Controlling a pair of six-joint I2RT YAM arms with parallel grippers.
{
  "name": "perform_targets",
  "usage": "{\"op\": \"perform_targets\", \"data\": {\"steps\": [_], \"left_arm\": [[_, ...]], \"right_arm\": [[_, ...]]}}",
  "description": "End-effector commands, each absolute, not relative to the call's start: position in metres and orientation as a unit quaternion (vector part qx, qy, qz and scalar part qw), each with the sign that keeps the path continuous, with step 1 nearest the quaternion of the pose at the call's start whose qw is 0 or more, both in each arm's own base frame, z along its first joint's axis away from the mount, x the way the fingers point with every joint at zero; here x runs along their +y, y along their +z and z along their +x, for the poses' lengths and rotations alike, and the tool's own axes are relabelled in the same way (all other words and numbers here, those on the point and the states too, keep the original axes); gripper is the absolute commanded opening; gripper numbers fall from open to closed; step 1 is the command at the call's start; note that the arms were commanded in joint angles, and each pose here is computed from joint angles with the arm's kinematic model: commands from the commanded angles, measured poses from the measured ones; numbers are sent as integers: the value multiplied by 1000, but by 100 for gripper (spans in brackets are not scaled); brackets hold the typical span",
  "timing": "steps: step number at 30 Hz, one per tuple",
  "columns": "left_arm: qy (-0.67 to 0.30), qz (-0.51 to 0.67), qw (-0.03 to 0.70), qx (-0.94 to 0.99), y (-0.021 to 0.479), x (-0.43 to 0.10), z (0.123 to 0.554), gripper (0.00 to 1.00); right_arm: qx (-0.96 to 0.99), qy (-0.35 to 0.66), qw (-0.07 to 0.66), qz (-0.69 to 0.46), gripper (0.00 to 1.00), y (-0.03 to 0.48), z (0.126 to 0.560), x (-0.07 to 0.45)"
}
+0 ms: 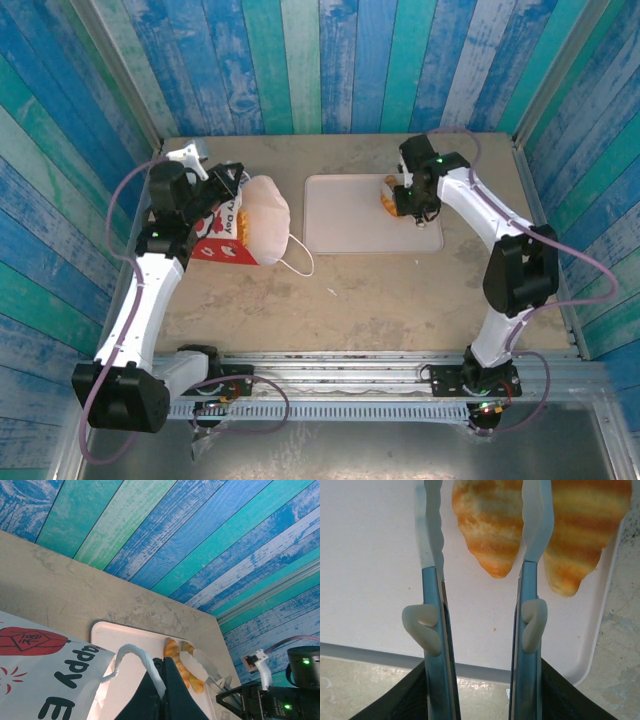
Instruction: Take the fake bread out of the paper bag
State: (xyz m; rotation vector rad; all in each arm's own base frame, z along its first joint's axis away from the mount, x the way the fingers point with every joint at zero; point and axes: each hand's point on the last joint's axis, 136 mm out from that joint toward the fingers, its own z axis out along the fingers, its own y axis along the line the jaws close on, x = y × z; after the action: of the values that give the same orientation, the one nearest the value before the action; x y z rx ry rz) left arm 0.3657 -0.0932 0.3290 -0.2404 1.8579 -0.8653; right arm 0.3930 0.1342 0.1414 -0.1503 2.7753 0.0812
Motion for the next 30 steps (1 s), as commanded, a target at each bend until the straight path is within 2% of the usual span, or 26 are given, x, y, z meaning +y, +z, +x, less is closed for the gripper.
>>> {"op": "perform_targets", "data": {"steps": [1, 8, 14, 19, 24, 30], "left_arm": [[-356, -87, 534, 762, 345, -92, 359, 4], [-343, -86, 541, 763, 345, -89, 357, 3], [-334, -82, 550, 761, 347, -86, 356, 2], [-322, -85, 553, 764, 346, -83, 355, 2], [-302, -83, 558, 769, 348, -78, 353, 2], [-248, -90, 552, 791, 340, -64, 351, 0]], "right_arm": [[973, 37, 218, -59, 49, 171, 390, 131], [950, 50, 302, -69, 49, 214, 382, 122], [908, 77, 405, -75, 50, 254, 371, 120], [880, 84, 461, -77, 53, 265, 363, 115], [877, 100, 454, -121, 53, 264, 353, 125], [850, 238, 404, -241, 53, 263, 327, 182]]}}
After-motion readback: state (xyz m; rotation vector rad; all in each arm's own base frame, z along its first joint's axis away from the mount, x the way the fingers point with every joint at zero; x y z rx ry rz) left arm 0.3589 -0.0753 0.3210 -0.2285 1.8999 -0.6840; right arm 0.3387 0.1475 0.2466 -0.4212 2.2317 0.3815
